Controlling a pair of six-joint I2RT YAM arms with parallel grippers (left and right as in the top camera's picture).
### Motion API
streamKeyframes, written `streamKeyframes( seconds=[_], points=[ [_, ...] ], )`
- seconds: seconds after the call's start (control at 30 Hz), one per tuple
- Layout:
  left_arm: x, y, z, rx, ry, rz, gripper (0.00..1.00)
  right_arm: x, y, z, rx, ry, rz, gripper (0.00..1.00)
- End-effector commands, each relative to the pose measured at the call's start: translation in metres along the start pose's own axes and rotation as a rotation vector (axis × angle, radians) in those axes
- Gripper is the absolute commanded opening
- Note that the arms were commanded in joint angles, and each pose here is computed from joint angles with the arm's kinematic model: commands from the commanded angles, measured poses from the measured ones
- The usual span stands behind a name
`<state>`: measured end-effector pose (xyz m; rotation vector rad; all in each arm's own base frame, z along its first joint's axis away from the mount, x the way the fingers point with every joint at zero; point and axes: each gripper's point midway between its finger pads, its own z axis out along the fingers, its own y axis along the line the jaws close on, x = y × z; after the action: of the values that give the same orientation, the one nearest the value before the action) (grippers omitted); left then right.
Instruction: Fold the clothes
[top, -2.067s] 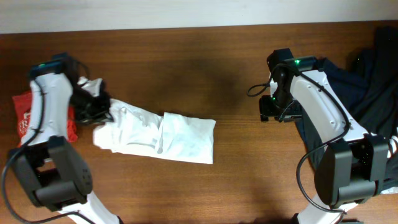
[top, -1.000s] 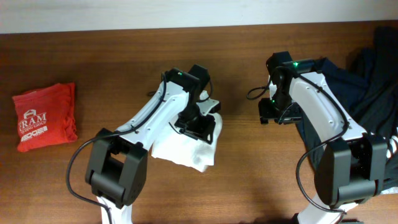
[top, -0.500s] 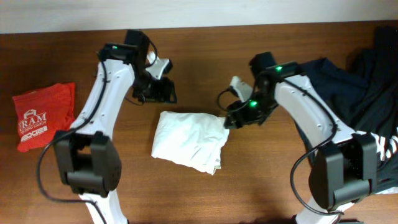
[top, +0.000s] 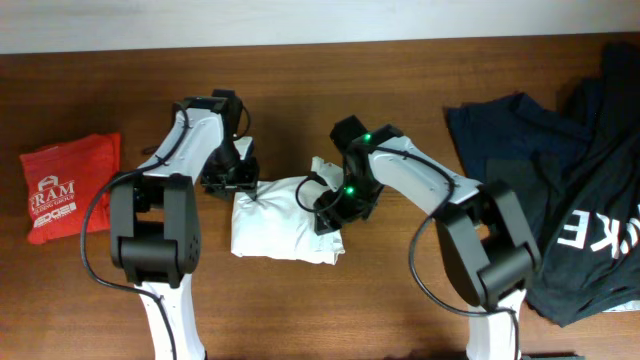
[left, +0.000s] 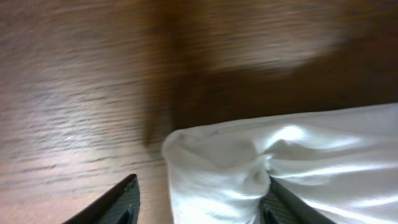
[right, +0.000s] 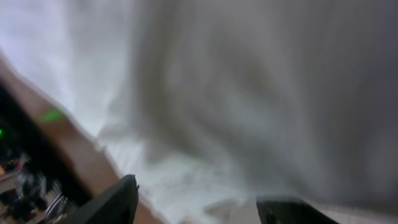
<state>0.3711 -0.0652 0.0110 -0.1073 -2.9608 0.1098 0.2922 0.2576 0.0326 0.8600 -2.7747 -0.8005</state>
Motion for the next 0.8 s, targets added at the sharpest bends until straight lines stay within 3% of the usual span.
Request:
streamKeyframes(
  seconds=[0.0,0.2,0.37,0.47,0.57,0.77],
  points=[
    [0.004,0.018,0.004,-0.052,0.026,-0.071,0.61,-0.011,-0.018,0.022,0.032,-0.014,-0.007,0.65],
    [0.021,0.036,-0.012,-0.038,0.06,-0.129,0.61,-0.038,-0.07,0.003,0.22,-0.13,0.041,0.65],
    [0.027,0.002,-0.078,0.114,-0.1,-0.1,0.64,-0.043,-0.097,-0.02,0.291,-0.169,0.145,0.65],
    [0.051,-0.001,-0.09,0.09,-0.055,-0.077,0.64,-0.039,-0.097,-0.02,0.29,-0.155,0.152,0.65],
    [0.07,-0.012,-0.087,0.081,0.011,-0.009,0.64,-0.037,-0.096,-0.02,0.29,-0.148,0.155,0.66],
    [0.12,-0.028,-0.02,0.035,0.148,-0.033,0.62,-0.032,-0.096,-0.019,0.288,-0.126,0.166,0.66]
  ],
)
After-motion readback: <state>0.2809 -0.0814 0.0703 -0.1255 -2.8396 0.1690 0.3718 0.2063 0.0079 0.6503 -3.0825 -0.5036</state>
